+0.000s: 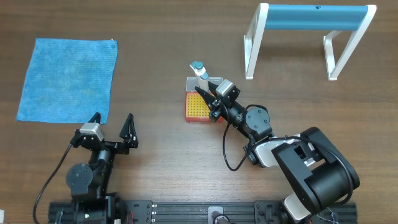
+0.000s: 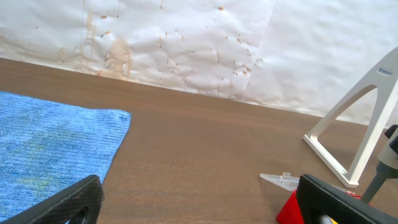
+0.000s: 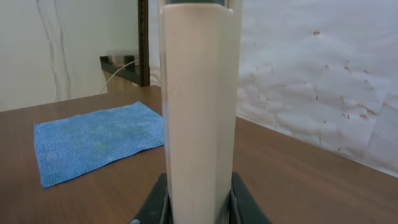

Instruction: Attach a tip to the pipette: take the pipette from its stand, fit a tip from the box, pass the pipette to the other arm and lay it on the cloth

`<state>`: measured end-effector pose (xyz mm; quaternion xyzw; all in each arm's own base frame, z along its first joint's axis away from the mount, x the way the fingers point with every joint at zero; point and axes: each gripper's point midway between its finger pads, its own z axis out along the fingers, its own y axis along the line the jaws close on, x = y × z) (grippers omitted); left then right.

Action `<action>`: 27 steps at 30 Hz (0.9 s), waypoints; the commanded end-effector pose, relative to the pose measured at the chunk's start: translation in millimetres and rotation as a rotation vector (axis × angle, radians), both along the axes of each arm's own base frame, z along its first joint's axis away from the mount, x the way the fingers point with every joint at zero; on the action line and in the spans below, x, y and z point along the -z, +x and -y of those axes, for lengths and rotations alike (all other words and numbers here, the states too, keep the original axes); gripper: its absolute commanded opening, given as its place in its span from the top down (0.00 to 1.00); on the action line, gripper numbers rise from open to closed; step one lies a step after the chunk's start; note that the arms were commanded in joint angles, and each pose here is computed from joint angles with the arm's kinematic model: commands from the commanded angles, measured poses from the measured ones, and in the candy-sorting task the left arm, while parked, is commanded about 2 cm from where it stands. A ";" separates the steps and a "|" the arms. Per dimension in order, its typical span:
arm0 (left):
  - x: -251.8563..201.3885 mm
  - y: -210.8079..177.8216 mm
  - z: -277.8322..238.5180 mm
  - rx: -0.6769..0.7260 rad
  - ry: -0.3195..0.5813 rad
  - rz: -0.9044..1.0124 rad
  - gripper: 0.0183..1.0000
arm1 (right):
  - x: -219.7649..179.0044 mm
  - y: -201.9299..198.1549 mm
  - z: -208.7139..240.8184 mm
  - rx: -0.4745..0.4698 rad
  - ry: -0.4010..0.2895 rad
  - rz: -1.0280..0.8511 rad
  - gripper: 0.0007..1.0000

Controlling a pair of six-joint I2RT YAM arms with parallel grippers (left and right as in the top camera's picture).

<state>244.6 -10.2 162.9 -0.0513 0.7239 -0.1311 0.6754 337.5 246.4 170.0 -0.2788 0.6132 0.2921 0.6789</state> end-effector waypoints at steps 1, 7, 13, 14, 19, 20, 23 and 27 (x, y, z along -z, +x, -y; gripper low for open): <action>1.0 0.1 -3.2 -0.017 0.014 0.002 0.00 | -7.6 -2.3 1.0 0.005 0.024 0.005 0.92; 1.0 0.1 -3.2 -0.017 0.014 0.002 0.00 | -5.4 -2.0 0.9 0.005 0.019 -0.003 0.92; 1.0 0.1 -3.2 -0.017 0.014 0.002 0.00 | -4.8 0.1 -0.3 0.005 0.018 -0.006 0.92; 1.0 0.1 -3.2 -0.017 0.014 0.002 0.00 | -4.7 0.8 -0.7 0.005 0.018 -0.006 0.92; 1.0 0.1 -3.2 -0.017 0.014 0.002 0.00 | -4.4 1.8 -1.2 0.005 0.018 -0.006 0.92; 1.0 0.1 -3.2 -0.017 0.014 0.002 0.00 | -4.1 1.9 -1.2 0.005 0.017 -0.007 0.92; 1.0 0.1 -3.2 -0.017 0.014 0.002 0.00 | -3.6 1.9 -1.3 0.005 0.016 -0.009 0.92; 1.0 0.1 -3.2 -0.017 0.014 0.002 0.00 | -4.6 2.4 -1.6 0.005 0.018 -0.007 0.92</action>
